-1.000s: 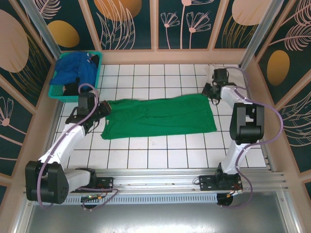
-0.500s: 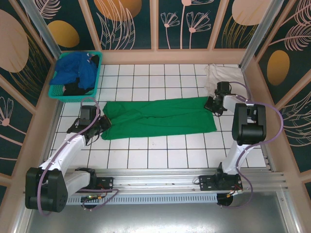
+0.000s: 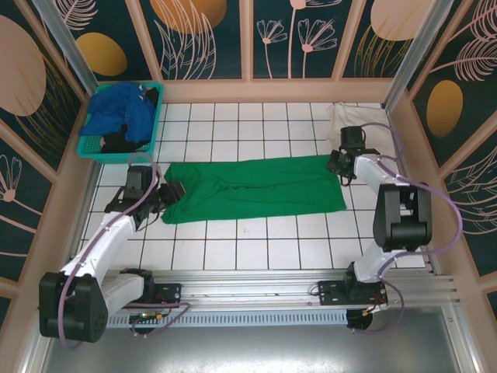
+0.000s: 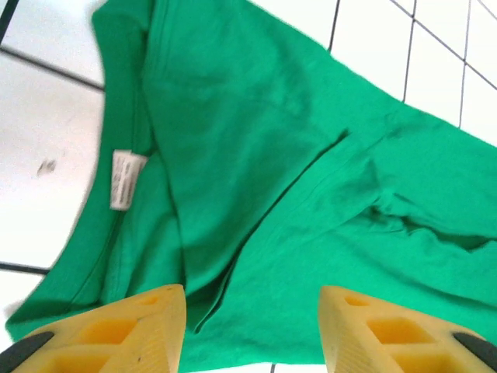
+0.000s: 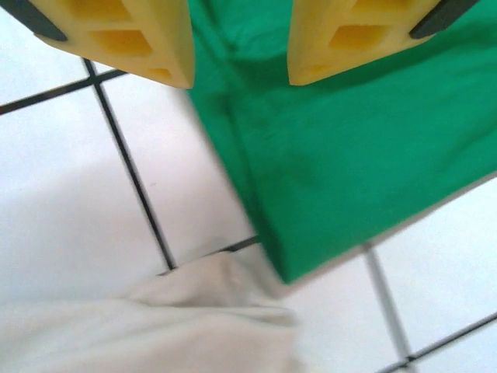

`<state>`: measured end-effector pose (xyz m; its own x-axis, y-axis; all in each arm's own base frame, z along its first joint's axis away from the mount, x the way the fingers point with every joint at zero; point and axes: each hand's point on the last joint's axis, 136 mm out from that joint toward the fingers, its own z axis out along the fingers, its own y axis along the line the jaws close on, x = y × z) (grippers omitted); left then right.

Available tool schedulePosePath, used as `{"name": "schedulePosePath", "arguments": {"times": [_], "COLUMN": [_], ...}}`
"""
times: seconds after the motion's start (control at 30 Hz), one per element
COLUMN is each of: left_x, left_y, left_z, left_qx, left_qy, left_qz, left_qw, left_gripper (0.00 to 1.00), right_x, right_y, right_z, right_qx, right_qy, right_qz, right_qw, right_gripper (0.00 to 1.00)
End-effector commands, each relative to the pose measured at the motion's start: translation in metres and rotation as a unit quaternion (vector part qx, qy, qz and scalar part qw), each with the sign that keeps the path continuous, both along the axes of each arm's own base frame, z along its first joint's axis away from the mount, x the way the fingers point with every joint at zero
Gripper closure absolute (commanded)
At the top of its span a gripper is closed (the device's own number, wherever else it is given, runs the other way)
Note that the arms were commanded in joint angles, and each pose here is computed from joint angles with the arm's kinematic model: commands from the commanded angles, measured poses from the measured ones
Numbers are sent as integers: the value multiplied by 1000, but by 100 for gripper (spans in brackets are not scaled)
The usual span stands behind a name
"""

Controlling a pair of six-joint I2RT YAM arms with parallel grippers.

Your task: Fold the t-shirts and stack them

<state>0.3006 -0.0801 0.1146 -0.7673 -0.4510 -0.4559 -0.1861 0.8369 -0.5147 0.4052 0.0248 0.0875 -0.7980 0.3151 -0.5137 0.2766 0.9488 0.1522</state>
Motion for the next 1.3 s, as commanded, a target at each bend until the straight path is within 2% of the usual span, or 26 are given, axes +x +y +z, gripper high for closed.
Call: {"name": "schedulePosePath", "arguments": {"times": [0.0, 0.1, 0.17, 0.3, 0.47, 0.53, 0.6, 0.7, 0.97, 1.07, 1.13, 1.23, 1.27], "left_x": [23, 45, 56, 66, 56, 50, 41, 28, -7, -21, -29, -33, -33], "left_y": [-21, -50, -61, -64, -69, -73, -77, -80, -87, -109, -120, -134, -137], "left_z": [1, -16, -33, -61, -77, -78, -77, -75, -66, -56, -49, -21, -10], "left_qx": [15, 44, 60, 82, 82, 78, 74, 74, 54, 33, 15, -34, -46], "left_qy": [-9, 13, 32, 63, 80, 81, 82, 84, 81, 69, 63, 16, -2], "left_qz": [-42, -92, -110, -123, -139, -146, -156, -161, -170, -205, -222, -246, -252], "left_qw": [999, 995, 992, 987, 984, 983, 982, 981, 981, 976, 973, 969, 967], "left_gripper": [50, 50, 51, 52, 55, 63, 87, 100, 100, 89, 86, 82, 78], "right_x": [-18, -26, -32, -42, -49, -50, -51, -52, -58, -58, -56, -50, -48], "right_y": [23, 55, 62, 67, 64, 62, 62, 60, 59, 58, 58, 59, 60], "right_z": [-2, -20, -33, -47, -57, -60, -63, -64, -61, -59, -55, -43, -38], "right_qx": [11, 71, 92, 104, 100, 97, 98, 94, 93, 92, 90, 92, 93], "right_qy": [-8, -12, 4, 16, 25, 29, 32, 34, 33, 33, 32, 18, 11], "right_qz": [18, 51, 51, 55, 52, 48, 47, 44, 44, 44, 43, 47, 48], "right_qw": [1000, 996, 994, 993, 993, 994, 994, 994, 994, 994, 994, 995, 995], "right_gripper": [62, 61, 61, 61, 61, 61, 61, 61, 60, 60, 60, 60, 59]}}
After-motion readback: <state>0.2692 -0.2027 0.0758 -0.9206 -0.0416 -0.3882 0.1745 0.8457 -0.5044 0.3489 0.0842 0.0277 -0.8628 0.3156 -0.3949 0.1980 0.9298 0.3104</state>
